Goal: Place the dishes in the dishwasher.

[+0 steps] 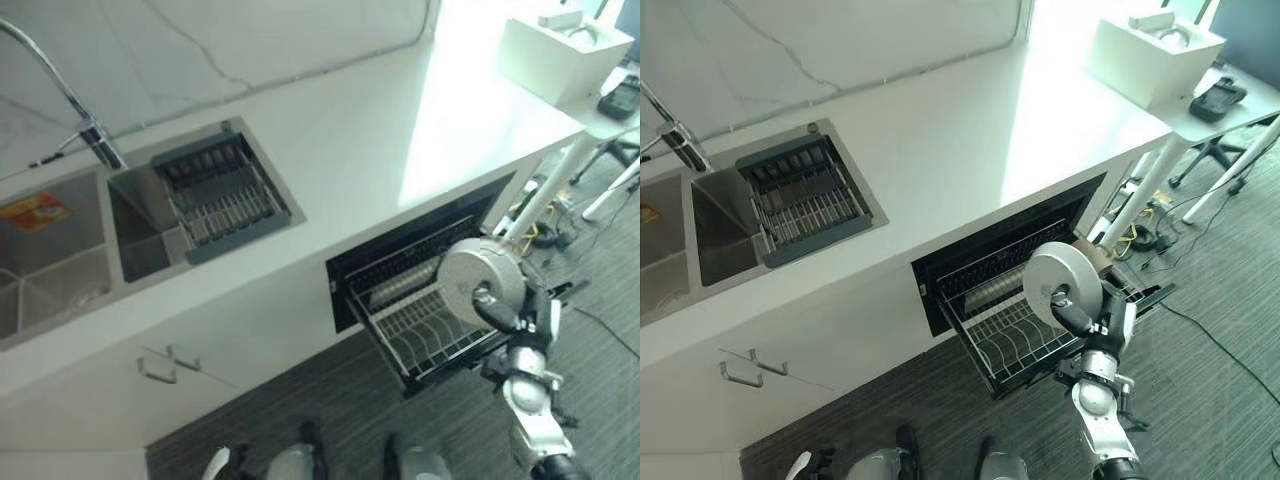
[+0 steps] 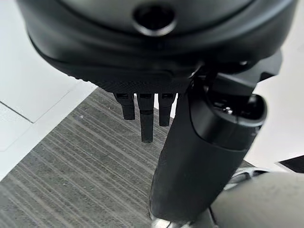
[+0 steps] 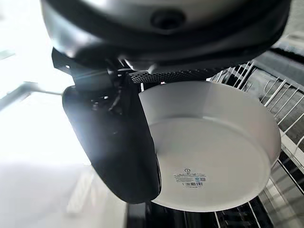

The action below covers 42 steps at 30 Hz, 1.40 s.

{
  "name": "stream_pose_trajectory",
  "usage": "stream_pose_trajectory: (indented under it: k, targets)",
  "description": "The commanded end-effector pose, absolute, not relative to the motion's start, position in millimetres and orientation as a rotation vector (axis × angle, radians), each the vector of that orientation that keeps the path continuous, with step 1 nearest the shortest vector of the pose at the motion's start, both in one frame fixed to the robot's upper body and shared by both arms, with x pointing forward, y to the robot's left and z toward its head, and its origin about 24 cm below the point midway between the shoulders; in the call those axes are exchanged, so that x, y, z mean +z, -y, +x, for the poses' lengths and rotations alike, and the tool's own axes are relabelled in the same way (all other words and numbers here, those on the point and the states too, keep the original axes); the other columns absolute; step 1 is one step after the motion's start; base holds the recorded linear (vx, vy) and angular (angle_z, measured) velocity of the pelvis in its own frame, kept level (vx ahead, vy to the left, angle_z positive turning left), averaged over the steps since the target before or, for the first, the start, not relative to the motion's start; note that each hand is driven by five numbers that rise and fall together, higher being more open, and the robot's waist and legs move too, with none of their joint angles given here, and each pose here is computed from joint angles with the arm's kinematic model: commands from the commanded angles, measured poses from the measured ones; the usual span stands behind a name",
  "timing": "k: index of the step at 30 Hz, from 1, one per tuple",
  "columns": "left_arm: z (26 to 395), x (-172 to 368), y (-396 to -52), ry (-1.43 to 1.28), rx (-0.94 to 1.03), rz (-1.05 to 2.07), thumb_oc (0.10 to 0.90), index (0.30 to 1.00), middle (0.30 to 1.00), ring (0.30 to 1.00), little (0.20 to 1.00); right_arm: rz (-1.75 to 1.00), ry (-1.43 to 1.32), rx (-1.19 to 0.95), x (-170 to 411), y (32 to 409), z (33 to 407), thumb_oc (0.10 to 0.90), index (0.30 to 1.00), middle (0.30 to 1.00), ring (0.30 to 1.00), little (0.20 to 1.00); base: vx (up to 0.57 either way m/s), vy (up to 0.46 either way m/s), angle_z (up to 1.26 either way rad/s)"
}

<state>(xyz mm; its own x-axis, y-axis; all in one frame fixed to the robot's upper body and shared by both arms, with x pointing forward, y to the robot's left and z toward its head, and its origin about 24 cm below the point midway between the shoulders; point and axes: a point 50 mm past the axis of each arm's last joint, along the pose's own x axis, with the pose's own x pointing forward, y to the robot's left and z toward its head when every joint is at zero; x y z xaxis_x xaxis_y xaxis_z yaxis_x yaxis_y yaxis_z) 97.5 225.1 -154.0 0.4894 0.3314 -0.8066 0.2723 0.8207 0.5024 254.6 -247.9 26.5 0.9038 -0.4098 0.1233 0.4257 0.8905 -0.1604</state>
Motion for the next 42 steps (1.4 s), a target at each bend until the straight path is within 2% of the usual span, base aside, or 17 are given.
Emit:
stream_pose_trajectory:
  k: [1,5,10,21,25,36,37,38,42]
  targets:
    - [112,-147,-232,-1.018,0.031,0.684,0.800,0.900,0.900,0.900,0.900,-0.248,0.395,-0.440,89,246,281,0.400,0.300,0.300,0.300,0.300,0.01,0.028,0.24]
    - [127,-142,-237,-0.978,0.032,0.701,0.800,0.900,0.900,0.900,0.900,-0.406,0.422,-0.497,102,258,294,0.400,0.300,0.300,0.300,0.300,-0.04,0.002,0.24]
    - [146,-132,-249,-0.928,0.091,0.758,0.800,0.900,0.900,0.900,0.900,-0.744,0.527,-0.611,135,272,312,0.400,0.300,0.300,0.300,0.300,-0.05,-0.040,0.24]
    - [163,-121,-264,-0.880,0.162,0.728,0.800,0.900,0.900,0.900,0.900,-1.087,0.448,-0.936,157,322,321,0.400,0.300,0.300,0.300,0.300,-0.03,-0.051,0.13]
    - [171,-117,-262,-0.846,0.172,0.705,0.800,0.900,0.900,0.900,0.900,-1.174,0.420,-1.003,164,331,324,0.400,0.300,0.300,0.300,0.300,-0.03,-0.027,0.01]
    - [181,-112,-259,-0.803,0.196,0.671,0.800,0.900,0.900,0.900,0.900,-1.164,0.328,-1.111,149,339,321,0.400,0.300,0.300,0.300,0.300,-0.03,-0.018,0.02]
    - [182,-112,-258,-0.799,0.197,0.666,0.800,0.900,0.900,0.900,0.900,-1.161,0.301,-1.089,145,339,322,0.463,0.394,0.394,0.394,0.394,-0.07,-0.002,-0.06]
    - [183,-111,-257,-0.796,0.198,0.660,0.800,0.900,0.900,0.900,0.900,-1.158,0.284,-1.068,142,338,323,0.800,0.900,0.900,0.900,0.900,-0.08,0.009,-0.09]
    - [183,-112,-255,-0.792,0.201,0.646,0.800,0.900,0.900,0.900,0.900,-1.064,0.204,-0.924,124,324,330,0.800,0.900,0.900,0.900,0.900,-0.04,0.012,-0.02]
